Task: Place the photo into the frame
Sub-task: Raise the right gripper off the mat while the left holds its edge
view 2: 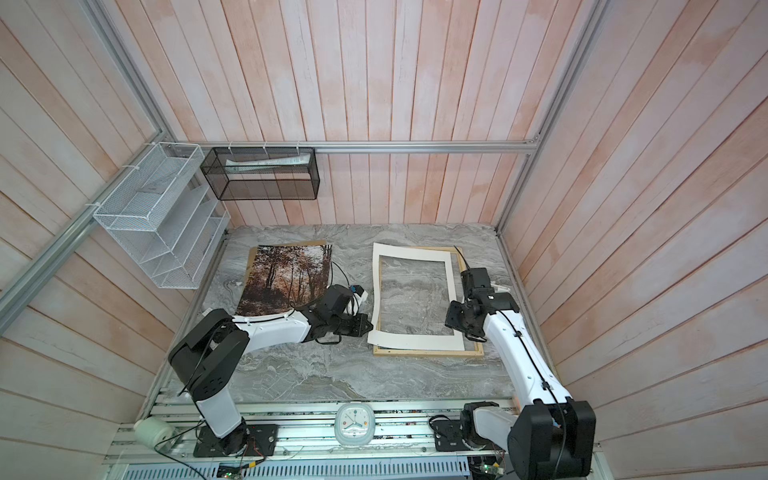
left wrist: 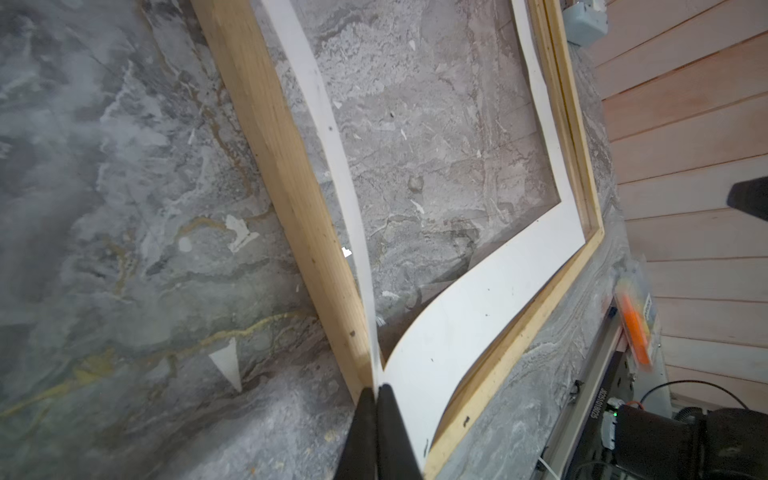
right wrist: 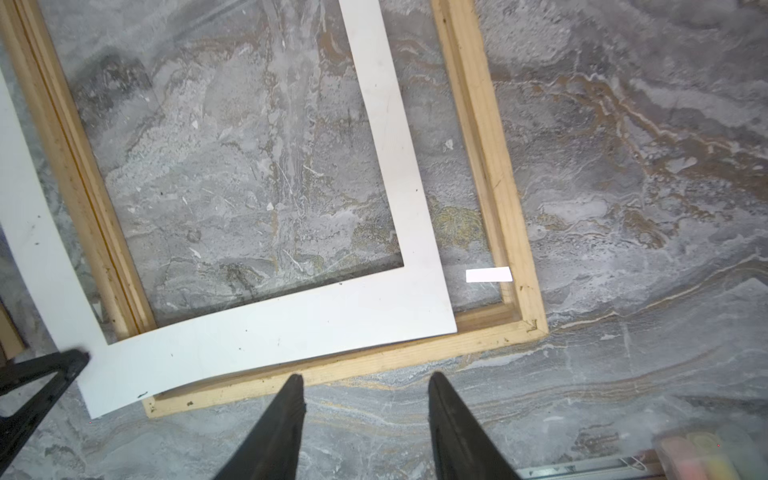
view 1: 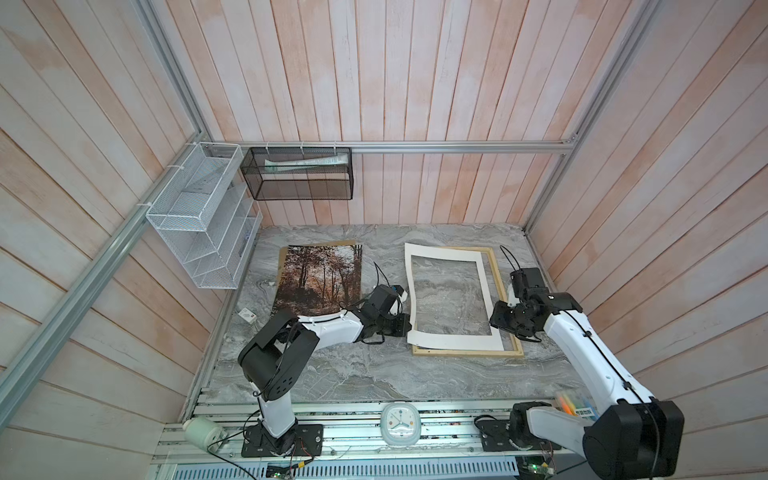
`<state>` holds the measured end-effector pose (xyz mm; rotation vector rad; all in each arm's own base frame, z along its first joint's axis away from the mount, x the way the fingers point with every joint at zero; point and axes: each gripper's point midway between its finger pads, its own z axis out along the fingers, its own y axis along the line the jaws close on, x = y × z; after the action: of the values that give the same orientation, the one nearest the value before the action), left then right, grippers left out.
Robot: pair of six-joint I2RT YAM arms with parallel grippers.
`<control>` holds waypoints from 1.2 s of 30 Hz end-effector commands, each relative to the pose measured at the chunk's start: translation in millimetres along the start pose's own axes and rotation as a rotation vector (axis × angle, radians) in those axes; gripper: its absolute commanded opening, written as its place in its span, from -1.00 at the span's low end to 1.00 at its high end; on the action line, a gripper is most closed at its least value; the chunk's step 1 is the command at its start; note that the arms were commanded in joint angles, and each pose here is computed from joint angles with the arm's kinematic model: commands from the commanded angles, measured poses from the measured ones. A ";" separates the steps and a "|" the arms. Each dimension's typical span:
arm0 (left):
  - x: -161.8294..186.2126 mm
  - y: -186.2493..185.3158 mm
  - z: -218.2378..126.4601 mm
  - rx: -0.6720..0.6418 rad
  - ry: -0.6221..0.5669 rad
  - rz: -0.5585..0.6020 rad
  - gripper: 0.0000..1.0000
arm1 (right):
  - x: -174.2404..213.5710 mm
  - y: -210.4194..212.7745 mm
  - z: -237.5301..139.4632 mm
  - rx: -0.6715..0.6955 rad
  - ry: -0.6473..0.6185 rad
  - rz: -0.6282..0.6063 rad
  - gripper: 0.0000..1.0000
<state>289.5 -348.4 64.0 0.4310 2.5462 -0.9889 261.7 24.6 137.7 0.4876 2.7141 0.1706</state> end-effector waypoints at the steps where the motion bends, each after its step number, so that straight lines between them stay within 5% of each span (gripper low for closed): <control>1: -1.1 -8.4 -6.3 0.023 -0.015 0.009 -0.89 | -9.4 -7.3 -8.9 -0.013 -0.066 0.044 0.05; 9: -3.2 -15.6 -4.9 0.053 -0.014 0.017 -0.89 | -27.6 -15.5 -31.0 -0.080 -0.192 0.113 0.09; 36: -10.5 -22.0 15.1 0.096 -0.026 -0.053 -0.84 | -23.6 -8.6 -16.6 -0.158 -0.188 0.122 0.09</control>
<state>289.4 -365.1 67.3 0.3791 2.5321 -1.0935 271.9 6.9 157.3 0.5882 2.4889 0.3269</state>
